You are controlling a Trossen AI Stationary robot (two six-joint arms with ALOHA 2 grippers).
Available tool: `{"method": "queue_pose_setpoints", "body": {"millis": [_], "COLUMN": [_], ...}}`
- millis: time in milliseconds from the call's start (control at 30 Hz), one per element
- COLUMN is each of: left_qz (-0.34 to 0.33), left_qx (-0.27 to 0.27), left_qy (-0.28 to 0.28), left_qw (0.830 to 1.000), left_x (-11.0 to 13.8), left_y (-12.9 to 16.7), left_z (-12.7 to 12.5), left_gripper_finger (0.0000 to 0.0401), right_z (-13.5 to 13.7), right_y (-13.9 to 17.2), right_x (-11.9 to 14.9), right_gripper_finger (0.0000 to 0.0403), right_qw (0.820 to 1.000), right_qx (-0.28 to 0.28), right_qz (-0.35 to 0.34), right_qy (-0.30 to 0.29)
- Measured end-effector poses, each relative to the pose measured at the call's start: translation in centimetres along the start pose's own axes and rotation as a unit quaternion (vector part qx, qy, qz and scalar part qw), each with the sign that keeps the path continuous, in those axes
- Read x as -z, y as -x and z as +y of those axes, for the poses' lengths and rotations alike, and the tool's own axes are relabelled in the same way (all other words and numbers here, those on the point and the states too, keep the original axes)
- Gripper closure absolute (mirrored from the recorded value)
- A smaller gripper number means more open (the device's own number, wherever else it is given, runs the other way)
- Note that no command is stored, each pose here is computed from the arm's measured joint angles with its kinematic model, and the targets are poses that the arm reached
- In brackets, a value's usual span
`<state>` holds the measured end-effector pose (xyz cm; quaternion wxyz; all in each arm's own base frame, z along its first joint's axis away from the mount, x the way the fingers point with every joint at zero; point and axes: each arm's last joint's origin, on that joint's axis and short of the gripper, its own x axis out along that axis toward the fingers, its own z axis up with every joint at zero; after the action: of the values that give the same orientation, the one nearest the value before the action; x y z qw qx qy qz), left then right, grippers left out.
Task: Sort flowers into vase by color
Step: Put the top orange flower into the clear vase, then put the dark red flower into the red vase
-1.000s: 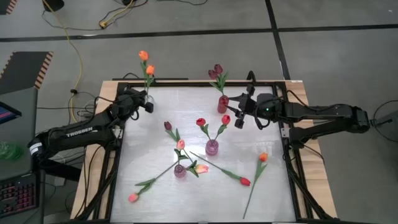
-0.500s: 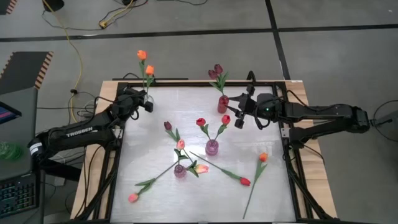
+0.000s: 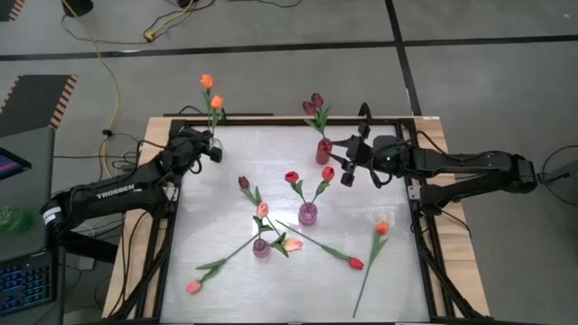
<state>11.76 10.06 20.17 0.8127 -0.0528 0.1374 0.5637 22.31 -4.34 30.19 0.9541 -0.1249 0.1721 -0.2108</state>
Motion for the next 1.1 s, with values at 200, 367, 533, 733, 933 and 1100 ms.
{"method": "queue_pose_setpoints", "body": {"millis": [200,367,533,733,933,1100], "left_qz": [0.000,0.000,0.000,-0.001,-0.018,-0.029], "left_qx": [0.000,0.001,0.001,0.002,0.008,0.021], "left_qy": [0.000,-0.016,-0.018,-0.029,-0.034,-0.030], "left_qw": [1.000,1.000,1.000,1.000,0.999,0.999], "left_x": [0.0,0.0,0.0,0.0,-0.4,-0.6], "left_y": [0.0,0.0,0.0,0.0,0.6,1.8], "left_z": [0.0,0.0,0.0,0.0,0.2,0.6], "left_gripper_finger": [0.0307,0.0275,0.0269,0.0269,0.0269,0.0269], "right_z": [0.0,0.0,0.0,0.0,0.0,0.0], "right_y": [0.0,0.0,0.0,0.0,0.0,0.0], "right_x": [0.0,0.0,0.0,0.0,0.0,0.0], "right_gripper_finger": [0.0223,0.0223,0.0223,0.0223,0.0223,0.0223], "right_qw": [1.000,1.000,1.000,1.000,1.000,1.000], "right_qx": [0.000,0.000,0.000,0.000,0.000,0.000], "right_qz": [0.000,0.000,0.000,0.000,0.000,0.001], "right_qy": [0.000,0.000,0.000,0.000,0.000,0.000]}}
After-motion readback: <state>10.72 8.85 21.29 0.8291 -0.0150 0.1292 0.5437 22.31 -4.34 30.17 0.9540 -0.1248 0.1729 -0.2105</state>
